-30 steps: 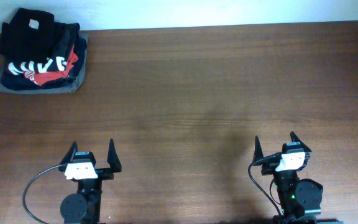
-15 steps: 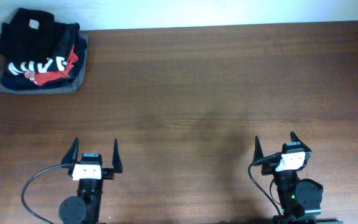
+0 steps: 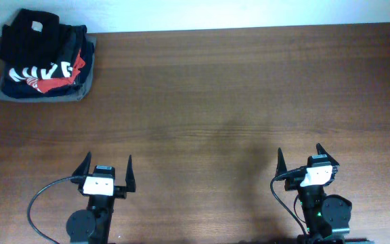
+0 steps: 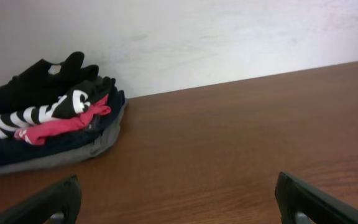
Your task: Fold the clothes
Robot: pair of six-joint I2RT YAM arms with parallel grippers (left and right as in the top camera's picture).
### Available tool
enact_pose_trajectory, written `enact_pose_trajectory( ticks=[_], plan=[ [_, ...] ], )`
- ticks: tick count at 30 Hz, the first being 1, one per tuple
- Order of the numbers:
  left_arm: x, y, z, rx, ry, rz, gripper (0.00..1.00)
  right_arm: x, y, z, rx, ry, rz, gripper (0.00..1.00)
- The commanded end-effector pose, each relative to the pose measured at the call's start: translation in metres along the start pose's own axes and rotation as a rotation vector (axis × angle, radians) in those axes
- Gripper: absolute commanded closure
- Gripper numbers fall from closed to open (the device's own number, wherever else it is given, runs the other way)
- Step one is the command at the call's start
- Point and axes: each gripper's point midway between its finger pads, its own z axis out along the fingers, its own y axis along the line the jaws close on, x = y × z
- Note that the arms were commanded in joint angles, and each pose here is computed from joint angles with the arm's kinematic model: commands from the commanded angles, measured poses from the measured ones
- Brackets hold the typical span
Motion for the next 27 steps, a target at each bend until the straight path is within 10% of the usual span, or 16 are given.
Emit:
enact_pose_trajectory(
  ticks=[1, 27],
  plan=[
    [0.0019, 0.0072, -0.0004, -0.041, 0.004, -0.086, 0.01, 0.0017, -0.0025, -0.0002, 0.012, 0.002, -0.006, 0.01],
    [0.004, 0.0035, -0.0003, -0.025, 0.013, -0.074, 0.01, 0.0017, -0.0025, -0.0002, 0.012, 0.002, -0.006, 0.01]
  ],
)
